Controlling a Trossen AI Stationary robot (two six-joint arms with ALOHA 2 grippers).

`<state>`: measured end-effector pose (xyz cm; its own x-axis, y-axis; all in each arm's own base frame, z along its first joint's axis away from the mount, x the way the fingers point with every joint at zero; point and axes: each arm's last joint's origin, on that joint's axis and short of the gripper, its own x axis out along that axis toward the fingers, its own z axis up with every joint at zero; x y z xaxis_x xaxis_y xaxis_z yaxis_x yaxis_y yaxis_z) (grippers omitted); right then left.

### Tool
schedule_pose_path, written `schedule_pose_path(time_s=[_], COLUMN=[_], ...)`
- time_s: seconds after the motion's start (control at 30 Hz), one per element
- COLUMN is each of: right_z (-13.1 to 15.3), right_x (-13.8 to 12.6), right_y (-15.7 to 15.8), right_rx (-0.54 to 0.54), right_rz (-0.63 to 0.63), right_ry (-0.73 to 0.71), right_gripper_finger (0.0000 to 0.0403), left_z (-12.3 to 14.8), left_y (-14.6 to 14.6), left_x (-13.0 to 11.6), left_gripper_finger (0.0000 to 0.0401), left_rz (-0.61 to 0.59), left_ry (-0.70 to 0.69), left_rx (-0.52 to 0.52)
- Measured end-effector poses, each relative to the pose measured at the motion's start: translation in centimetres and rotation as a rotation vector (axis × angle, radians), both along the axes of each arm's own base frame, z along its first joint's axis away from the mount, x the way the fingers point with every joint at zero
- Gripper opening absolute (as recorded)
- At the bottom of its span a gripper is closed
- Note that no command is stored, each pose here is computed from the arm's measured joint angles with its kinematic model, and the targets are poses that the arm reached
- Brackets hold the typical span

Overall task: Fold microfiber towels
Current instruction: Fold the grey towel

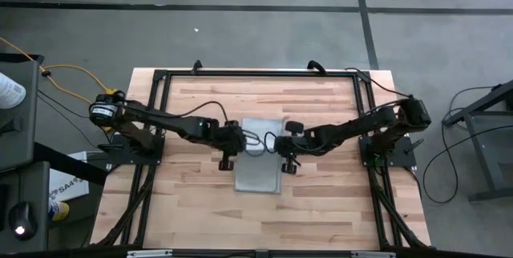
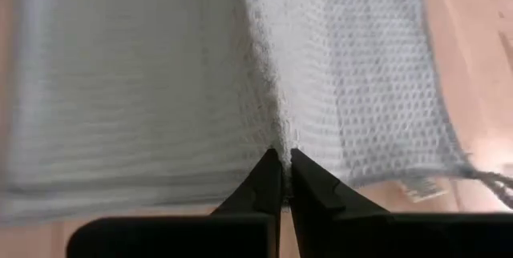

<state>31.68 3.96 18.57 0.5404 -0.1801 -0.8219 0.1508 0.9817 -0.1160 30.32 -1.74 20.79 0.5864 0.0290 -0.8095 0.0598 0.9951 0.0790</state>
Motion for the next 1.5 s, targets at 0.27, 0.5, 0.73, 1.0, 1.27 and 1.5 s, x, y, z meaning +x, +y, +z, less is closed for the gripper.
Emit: schedule_pose_path(time_s=[0.27, 0.5, 0.73, 1.0, 1.27, 1.5], right_z=[3.9, 6.0, 6.3, 6.9, 9.1, 10.6], right_x=[-2.4, -3.9, -4.6, -4.6, -6.0, -7.0], right_y=[3.3, 5.6, 7.3, 8.4, 8.9, 9.3], right_rx=[0.003, 0.051, 0.075, 0.073, 0.038, 0.091], right_rz=[0.019, 0.053, 0.102, 0.141, 0.118, 0.135], right_ry=[-0.132, -0.228, -0.25, -0.319, -0.436, -0.507], right_gripper_finger=[0.0004, 0.0004, 0.0004, 0.0004, 0.0004, 0.0004], left_z=[3.9, 6.6, 8.9, 10.9, 11.7, 11.8], left_y=[-4.1, -6.7, -8.5, -9.4, -9.6, -10.0], left_x=[-0.1, -0.6, -0.8, -1.6, -1.7, -1.8], left_gripper_finger=[0.0002, 0.0001, 0.0001, 0.0001, 0.0001, 0.0001], left_rz=[-0.086, -0.099, -0.123, -0.053, -0.024, 0.003], left_ry=[-0.067, -0.083, -0.121, -0.13, -0.145, -0.161], left_rx=[0.018, 0.048, 0.057, 0.12, 0.138, 0.103])
